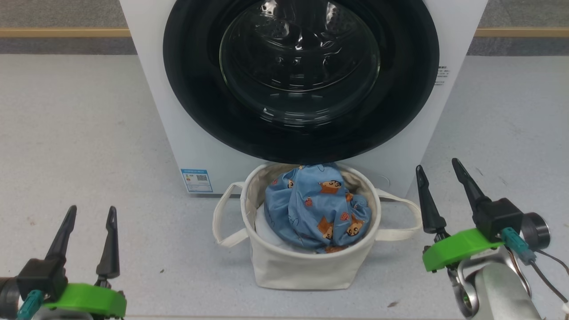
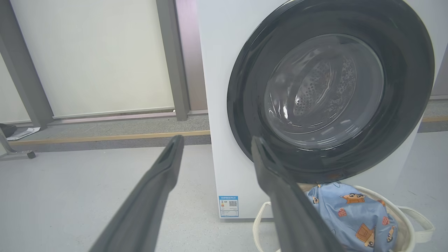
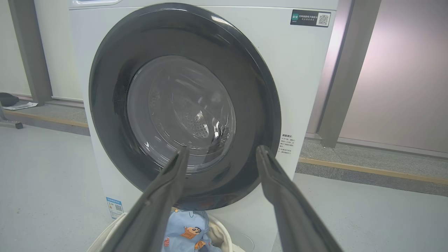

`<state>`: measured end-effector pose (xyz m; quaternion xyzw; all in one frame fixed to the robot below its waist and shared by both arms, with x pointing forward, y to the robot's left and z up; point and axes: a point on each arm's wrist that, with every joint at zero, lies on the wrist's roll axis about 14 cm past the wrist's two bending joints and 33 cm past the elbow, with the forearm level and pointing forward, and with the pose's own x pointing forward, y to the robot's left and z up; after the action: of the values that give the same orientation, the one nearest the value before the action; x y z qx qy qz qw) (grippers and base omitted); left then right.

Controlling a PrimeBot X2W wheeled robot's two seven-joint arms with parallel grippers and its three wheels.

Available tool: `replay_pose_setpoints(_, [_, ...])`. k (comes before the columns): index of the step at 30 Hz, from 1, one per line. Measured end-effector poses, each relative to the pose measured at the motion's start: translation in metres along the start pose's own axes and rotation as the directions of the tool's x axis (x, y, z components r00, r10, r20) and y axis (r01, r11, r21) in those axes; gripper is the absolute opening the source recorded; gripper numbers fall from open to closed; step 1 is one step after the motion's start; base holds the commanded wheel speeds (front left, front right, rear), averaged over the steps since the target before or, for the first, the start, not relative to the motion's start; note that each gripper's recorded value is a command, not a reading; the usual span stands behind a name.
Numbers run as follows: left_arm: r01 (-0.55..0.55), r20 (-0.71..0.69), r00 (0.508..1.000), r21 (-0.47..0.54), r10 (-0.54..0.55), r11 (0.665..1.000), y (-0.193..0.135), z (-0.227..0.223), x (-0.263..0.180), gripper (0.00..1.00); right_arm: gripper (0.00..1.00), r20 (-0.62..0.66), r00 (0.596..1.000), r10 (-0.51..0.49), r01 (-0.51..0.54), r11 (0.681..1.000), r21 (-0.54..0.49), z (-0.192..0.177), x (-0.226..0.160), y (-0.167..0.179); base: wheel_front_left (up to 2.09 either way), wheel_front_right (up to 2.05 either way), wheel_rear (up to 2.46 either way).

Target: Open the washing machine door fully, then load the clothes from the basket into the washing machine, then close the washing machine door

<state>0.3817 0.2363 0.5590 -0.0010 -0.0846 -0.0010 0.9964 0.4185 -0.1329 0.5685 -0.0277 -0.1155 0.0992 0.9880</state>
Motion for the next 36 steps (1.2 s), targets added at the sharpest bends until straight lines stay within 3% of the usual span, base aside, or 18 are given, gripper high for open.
replay_pose_setpoints(36, [0.028, -0.022, 0.999, -0.03, -0.029, 0.999, -0.0075, -0.0044, 0.0037, 1.0, 1.0, 0.006, 1.0, -0.003, 0.003, 0.999, 0.05, 0.0015, -0.0009, 0.0014, 0.0, 0.12, -0.12])
